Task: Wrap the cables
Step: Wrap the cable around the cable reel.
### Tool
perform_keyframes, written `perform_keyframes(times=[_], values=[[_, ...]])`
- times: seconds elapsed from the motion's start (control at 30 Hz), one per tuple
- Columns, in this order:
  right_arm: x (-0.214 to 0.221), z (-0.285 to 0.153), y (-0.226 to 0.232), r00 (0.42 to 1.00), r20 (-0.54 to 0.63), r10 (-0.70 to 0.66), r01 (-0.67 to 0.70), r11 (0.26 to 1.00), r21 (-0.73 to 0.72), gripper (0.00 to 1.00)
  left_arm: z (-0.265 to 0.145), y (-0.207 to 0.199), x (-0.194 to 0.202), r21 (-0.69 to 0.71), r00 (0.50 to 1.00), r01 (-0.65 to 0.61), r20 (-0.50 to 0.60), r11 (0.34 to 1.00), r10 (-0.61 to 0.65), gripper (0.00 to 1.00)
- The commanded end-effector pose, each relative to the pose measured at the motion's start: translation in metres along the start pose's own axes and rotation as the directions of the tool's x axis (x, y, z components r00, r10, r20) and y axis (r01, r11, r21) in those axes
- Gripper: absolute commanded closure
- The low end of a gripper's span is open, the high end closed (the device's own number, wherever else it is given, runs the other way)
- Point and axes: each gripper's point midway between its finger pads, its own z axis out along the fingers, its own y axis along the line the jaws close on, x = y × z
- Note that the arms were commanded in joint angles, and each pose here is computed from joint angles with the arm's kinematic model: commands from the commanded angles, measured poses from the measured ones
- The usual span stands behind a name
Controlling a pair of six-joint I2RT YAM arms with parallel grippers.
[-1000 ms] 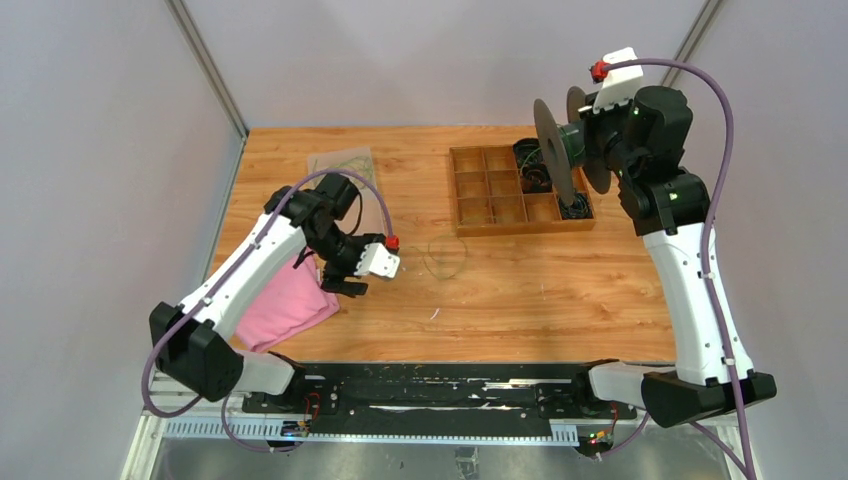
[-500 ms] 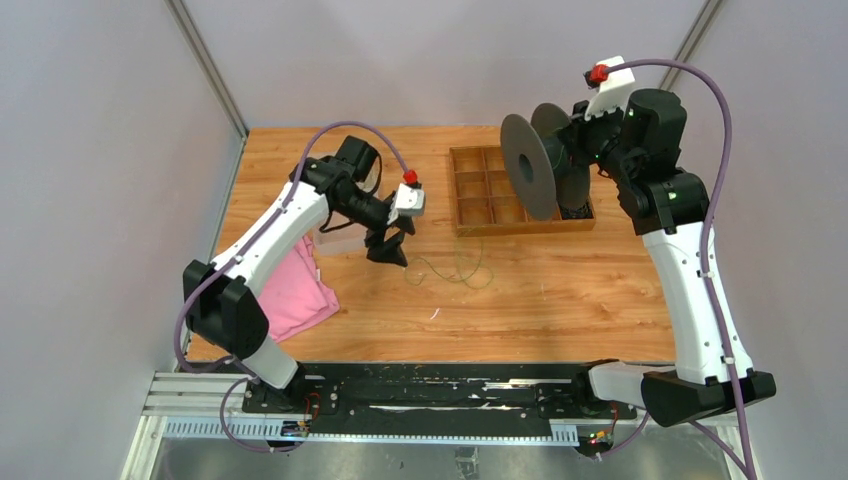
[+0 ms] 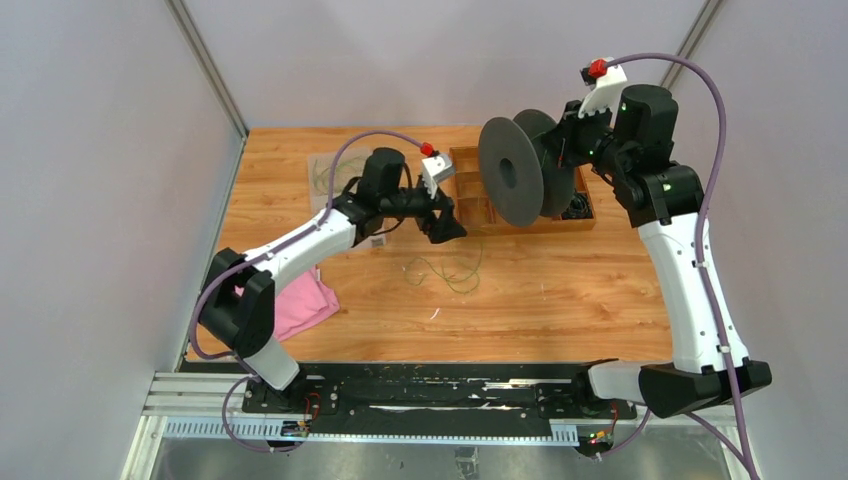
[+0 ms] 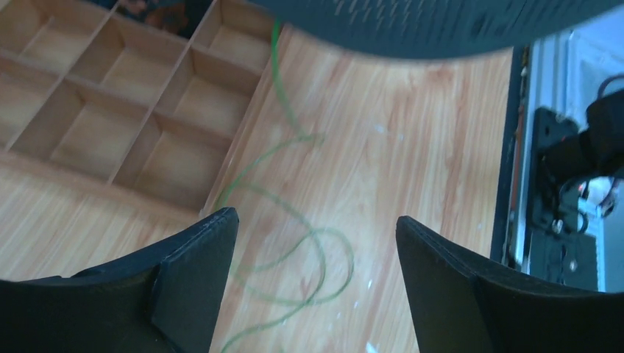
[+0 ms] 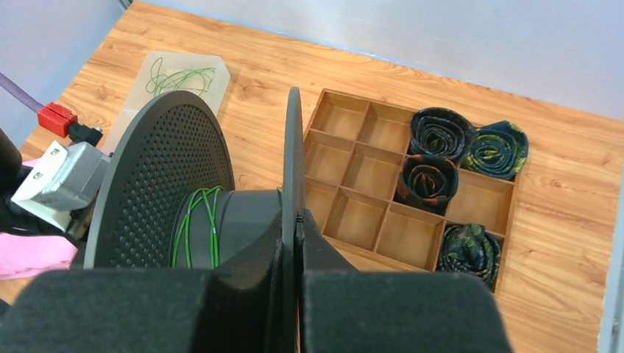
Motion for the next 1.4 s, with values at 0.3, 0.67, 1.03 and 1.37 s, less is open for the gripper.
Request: perform_keyframes(times=[0.3, 0.67, 1.03, 1.37], values=[[-0.027, -0.005, 0.015, 0.996, 0.080, 0.047, -0.043, 0.998, -0.050, 0.99, 0.073, -0.003, -0.031, -0.013, 0.975, 0.098, 0.204, 0.995, -0.093, 0.30], [-0.025, -0.006, 0.010, 0.995, 0.081, 0.049, -0.048, 0.999, -0.022, 0.99, 0.096, -0.002, -0.018, 0.057, 0.959, 0.185, 0.206, 0.981, -0.193, 0.76], [-0.021, 0.006, -0.013, 0.993, 0.077, 0.090, -0.097, 0.990, 0.098, 0.99, 0.094, -0.013, 0.004, 0.047, 0.962, 0.210, 0.171, 0.977, -0.215, 1.00], [-0.005, 0.021, -0.042, 0.988, 0.071, 0.138, -0.152, 0.957, 0.246, 0.99, 0.096, -0.064, 0.018, 0.079, 0.983, 0.154, 0.093, 0.985, -0.161, 1.00]])
